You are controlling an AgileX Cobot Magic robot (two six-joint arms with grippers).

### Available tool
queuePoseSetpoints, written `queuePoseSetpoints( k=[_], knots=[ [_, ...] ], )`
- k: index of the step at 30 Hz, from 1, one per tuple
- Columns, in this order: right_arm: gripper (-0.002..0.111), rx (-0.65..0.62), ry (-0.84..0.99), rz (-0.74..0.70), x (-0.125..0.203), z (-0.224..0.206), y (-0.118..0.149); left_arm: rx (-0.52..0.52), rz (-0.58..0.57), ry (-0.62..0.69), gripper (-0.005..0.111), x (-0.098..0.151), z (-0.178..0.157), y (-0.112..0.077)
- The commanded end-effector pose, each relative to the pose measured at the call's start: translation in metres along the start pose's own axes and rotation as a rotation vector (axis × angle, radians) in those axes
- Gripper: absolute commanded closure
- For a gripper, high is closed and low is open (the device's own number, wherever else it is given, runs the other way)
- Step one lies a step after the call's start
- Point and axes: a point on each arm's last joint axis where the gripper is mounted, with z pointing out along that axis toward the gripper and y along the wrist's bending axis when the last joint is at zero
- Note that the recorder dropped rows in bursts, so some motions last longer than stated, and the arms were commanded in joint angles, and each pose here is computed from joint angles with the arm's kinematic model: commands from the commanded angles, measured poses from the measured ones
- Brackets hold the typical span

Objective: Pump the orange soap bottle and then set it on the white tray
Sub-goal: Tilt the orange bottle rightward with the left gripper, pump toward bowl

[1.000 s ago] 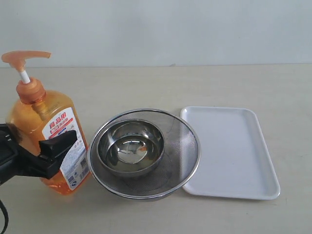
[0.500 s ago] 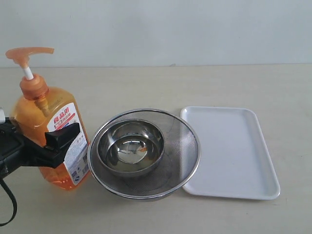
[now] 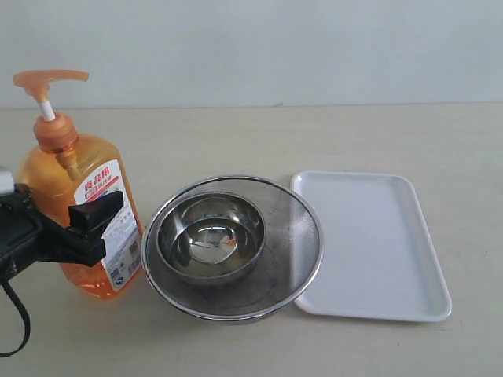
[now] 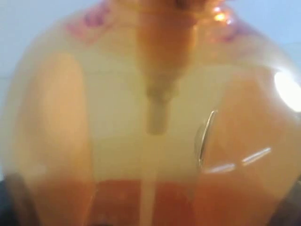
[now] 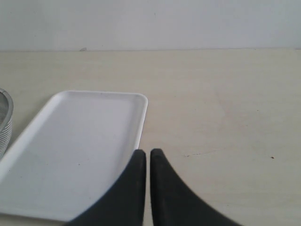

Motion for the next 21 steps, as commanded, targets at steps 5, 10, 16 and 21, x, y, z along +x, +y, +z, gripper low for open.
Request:
queuePoseSetpoints(
  k=[5, 10, 16, 21],
  knots=[
    [0.108, 0.005, -0.012, 0.004, -0.001, 0.0, 0.0, -0.008, 0.079, -0.069, 0.102, -0.011, -0.001, 0.001],
    [0.108, 0.005, -0.012, 0.004, -0.001, 0.0, 0.0, -0.017, 0.16, -0.134, 0.102, -0.028, -0.007, 0.0],
    [0.108, 0.005, -0.012, 0.004, -0.001, 0.0, 0.0, -0.035, 0.24, -0.09, 0.102, -0.041, -0.019, -0.001],
    [0.108, 0.006, -0.011, 0.002, -0.001, 0.0, 0.0, -0.055, 0.266, -0.026, 0.102, -0.049, -0.025, 0.0]
  ],
)
